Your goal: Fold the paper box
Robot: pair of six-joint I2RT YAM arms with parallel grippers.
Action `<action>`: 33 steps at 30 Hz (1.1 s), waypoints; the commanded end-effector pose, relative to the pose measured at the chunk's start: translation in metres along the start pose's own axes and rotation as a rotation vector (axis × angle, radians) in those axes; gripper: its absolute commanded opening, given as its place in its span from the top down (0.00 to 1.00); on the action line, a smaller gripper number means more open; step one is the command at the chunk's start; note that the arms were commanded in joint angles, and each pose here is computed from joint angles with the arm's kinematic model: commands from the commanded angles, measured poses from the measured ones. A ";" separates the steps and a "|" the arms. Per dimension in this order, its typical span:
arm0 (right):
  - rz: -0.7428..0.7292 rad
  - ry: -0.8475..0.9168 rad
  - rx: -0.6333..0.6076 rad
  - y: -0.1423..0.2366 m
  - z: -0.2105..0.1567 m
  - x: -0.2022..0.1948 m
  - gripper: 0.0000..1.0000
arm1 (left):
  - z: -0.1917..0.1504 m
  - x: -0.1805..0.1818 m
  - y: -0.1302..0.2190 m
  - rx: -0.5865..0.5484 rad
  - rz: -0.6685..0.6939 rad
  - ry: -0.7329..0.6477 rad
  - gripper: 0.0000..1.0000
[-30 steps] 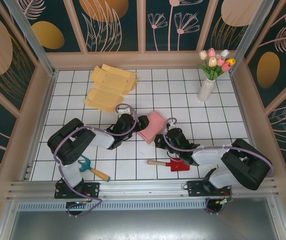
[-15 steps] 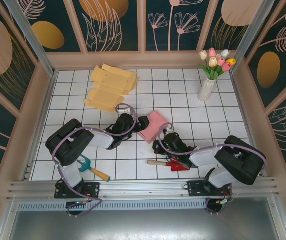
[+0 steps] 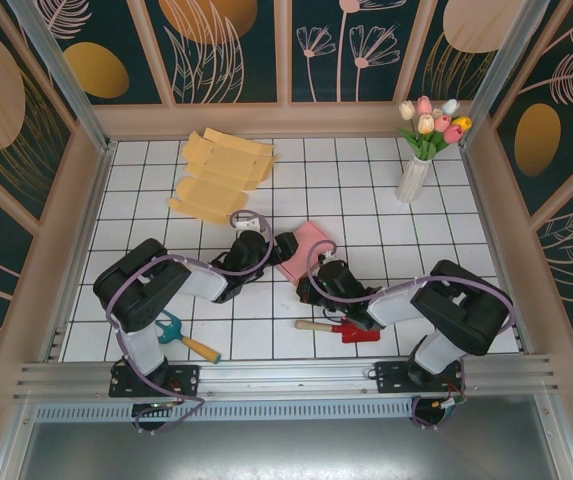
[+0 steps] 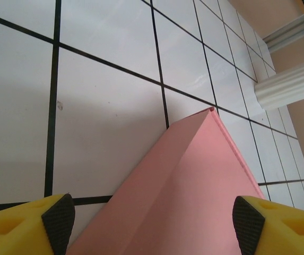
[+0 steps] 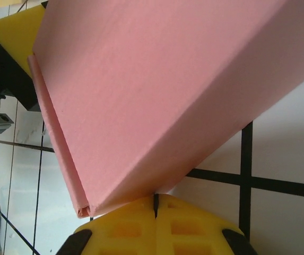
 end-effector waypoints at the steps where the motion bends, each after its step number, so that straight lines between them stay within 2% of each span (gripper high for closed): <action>1: 0.142 -0.089 -0.152 0.001 0.019 0.023 1.00 | -0.024 -0.013 0.003 0.084 -0.091 0.044 0.21; 7: 0.206 -0.127 -0.165 -0.007 0.024 0.038 1.00 | -0.025 -0.015 0.003 0.084 -0.099 0.056 0.20; 11: 0.208 -0.120 -0.149 -0.013 0.018 0.040 1.00 | -0.019 -0.013 -0.001 0.064 -0.035 0.012 0.19; 17: 0.073 -0.018 -0.168 0.000 0.016 0.024 0.94 | 0.033 -0.002 -0.004 -0.021 0.111 -0.043 0.17; 22: -0.051 0.146 -0.197 0.020 0.022 0.019 0.86 | 0.070 0.001 0.018 -0.129 0.229 -0.098 0.16; 25: -0.144 0.238 -0.217 0.035 0.028 0.017 0.77 | 0.071 0.002 0.038 -0.161 0.235 -0.086 0.15; 29: -0.268 0.380 -0.262 0.058 0.051 0.024 0.46 | 0.053 0.004 0.057 -0.098 0.156 0.005 0.16; 33: -0.331 0.457 -0.252 0.065 0.096 0.028 0.42 | 0.021 -0.010 0.069 -0.032 0.074 0.009 0.16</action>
Point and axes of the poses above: each hand's point on the last joint's axis, 136 mm out from that joint toward the fingers, its own y axis back along the fingers, its own x axis along the line the jaws close on, z = x × y, the point moved 8 cm from there along y, back along the fingers
